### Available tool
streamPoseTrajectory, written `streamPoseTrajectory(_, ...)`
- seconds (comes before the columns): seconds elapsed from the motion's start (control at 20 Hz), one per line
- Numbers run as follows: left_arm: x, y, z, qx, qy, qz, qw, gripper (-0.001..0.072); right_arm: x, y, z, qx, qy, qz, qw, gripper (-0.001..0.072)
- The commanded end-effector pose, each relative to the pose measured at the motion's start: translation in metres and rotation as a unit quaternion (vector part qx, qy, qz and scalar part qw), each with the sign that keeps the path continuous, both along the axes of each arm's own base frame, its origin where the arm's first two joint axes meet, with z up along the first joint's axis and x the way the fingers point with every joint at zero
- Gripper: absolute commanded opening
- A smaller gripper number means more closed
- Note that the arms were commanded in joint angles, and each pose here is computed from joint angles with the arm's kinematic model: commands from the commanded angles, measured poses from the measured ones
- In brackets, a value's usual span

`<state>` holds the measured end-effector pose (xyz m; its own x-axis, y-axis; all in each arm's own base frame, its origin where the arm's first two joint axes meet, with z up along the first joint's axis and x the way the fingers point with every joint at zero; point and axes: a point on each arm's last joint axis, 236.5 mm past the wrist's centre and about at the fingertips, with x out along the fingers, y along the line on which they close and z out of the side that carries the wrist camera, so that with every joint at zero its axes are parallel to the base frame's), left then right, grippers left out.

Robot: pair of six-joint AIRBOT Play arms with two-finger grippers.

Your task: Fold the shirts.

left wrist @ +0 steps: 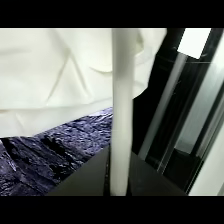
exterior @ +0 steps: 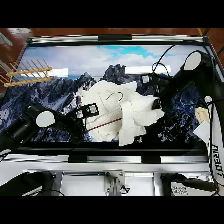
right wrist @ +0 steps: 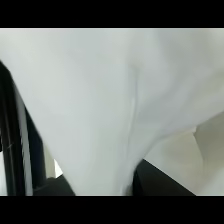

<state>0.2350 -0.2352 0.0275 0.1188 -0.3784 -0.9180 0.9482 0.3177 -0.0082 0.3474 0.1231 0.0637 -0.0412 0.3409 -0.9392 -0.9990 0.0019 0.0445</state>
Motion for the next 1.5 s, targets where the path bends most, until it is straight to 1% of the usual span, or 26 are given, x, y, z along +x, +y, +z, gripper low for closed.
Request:
streamPoseTrajectory(0.0, 0.030, -0.016, 0.012, -0.038, -0.059, 0.018, 0.997, 0.0050, -0.014, 0.016, -0.001, 0.010, 0.041, -0.015, 0.999, 0.0075)
streamPoseTrajectory(0.05, 0.040, -0.015, 0.013, -0.036, -0.082, 0.021, 0.996, 0.0052, -0.019, 0.018, 0.003, 0.015, 0.052, -0.026, 0.998, 0.0074)
streamPoseTrajectory(0.1, 0.050, -0.009, 0.013, -0.023, -0.106, 0.019, 0.994, 0.0112, -0.021, 0.017, 0.007, 0.013, 0.052, -0.036, 0.998, 0.0074)
streamPoseTrajectory(0.15, 0.057, -0.003, 0.013, -0.006, -0.124, 0.016, 0.992, 0.0298, -0.021, 0.014, 0.011, 0.008, 0.044, -0.040, 0.998, 0.0074)
streamPoseTrajectory(0.2, 0.063, 0.006, 0.013, 0.014, -0.141, 0.011, 0.990, 0.0534, -0.022, 0.011, 0.017, 0.005, 0.033, -0.041, 0.999, 0.0074)
streamPoseTrajectory(0.25, 0.067, 0.011, 0.014, 0.026, -0.151, 0.011, 0.988, 0.0659, -0.023, 0.009, 0.022, 0.003, 0.024, -0.043, 0.999, 0.0073)
streamPoseTrajectory(0.3, 0.072, 0.015, 0.017, 0.027, -0.158, 0.025, 0.987, 0.0688, -0.024, 0.008, 0.027, 0.003, 0.016, -0.044, 0.999, 0.0073)
streamPoseTrajectory(0.4, 0.080, 0.023, 0.025, 0.024, -0.172, 0.055, 0.983, 0.0698, -0.027, 0.008, 0.035, 0.005, 0.007, -0.046, 0.999, 0.0073)
streamPoseTrajectory(0.5, 0.086, 0.033, 0.038, 0.029, -0.194, 0.063, 0.979, 0.0700, -0.030, 0.007, 0.038, 0.004, 0.011, -0.059, 0.998, 0.0073)
streamPoseTrajectory(0.6, 0.093, 0.042, 0.061, 0.014, -0.215, 0.091, 0.972, 0.0720, -0.033, 0.007, 0.041, 0.003, 0.014, -0.061, 0.998, 0.0073)
streamPoseTrajectory(0.75, 0.098, 0.062, 0.098, -0.026, -0.226, 0.169, 0.959, 0.0720, -0.039, 0.005, 0.043, 0.001, 0.026, -0.076, 0.997, 0.0073)
streamPoseTrajectory(0.85, 0.095, 0.091, 0.112, -0.043, -0.215, 0.243, 0.945, 0.0720, -0.042, 0.004, 0.049, 0.000, 0.020, -0.082, 0.996, 0.0072)
streamPoseTrajectory(0.95, 0.089, 0.133, 0.119, -0.054, -0.185, 0.348, 0.917, 0.0720, -0.044, 0.003, 0.057, 0.001, 0.009, -0.087, 0.996, 0.0073)
streamPoseTrajectory(1.0, 0.086, 0.154, 0.118, -0.061, -0.167, 0.403, 0.898, 0.0678, -0.046, 0.003, 0.061, 0.002, 0.004, -0.091, 0.996, 0.0073)
streamPoseTrajectory(1.05, 0.080, 0.170, 0.112, -0.071, -0.144, 0.450, 0.878, 0.0574, -0.047, 0.002, 0.065, 0.003, -0.001, -0.094, 0.996, 0.0073)
streamPoseTrajectory(1.1, 0.073, 0.176, 0.100, -0.087, -0.113, 0.482, 0.864, 0.0510, -0.049, 0.001, 0.068, 0.002, -0.006, -0.098, 0.995, 0.0073)
streamPoseTrajectory(1.2, 0.053, 0.158, 0.060, -0.136, -0.015, 0.513, 0.847, 0.0510, -0.050, -0.003, 0.073, -0.003, -0.016, -0.101, 0.995, 0.0073)
streamPoseTrajectory(1.25, 0.042, 0.135, 0.037, -0.168, 0.049, 0.518, 0.837, 0.0510, -0.051, -0.004, 0.074, -0.003, -0.019, -0.104, 0.994, 0.0073)
streamPoseTrajectory(1.3, 0.034, 0.112, 0.019, -0.205, 0.104, 0.523, 0.821, 0.0510, -0.052, -0.004, 0.076, -0.003, -0.019, -0.110, 0.994, 0.0073)
streamPoseTrajectory(1.35, 0.029, 0.088, 0.006, -0.246, 0.152, 0.530, 0.797, 0.0510, -0.052, -0.004, 0.076, -0.002, -0.017, -0.117, 0.993, 0.0073)
streamPoseTrajectory(1.4, 0.028, 0.069, -0.005, -0.283, 0.186, 0.540, 0.771, 0.0510, -0.054, -0.004, 0.076, -0.003, -0.011, -0.123, 0.992, 0.0073)
streamPoseTrajectory(1.45, 0.029, 0.056, -0.013, -0.308, 0.199, 0.546, 0.753, 0.0510, -0.056, -0.004, 0.077, -0.004, -0.008, -0.123, 0.992, 0.0073)
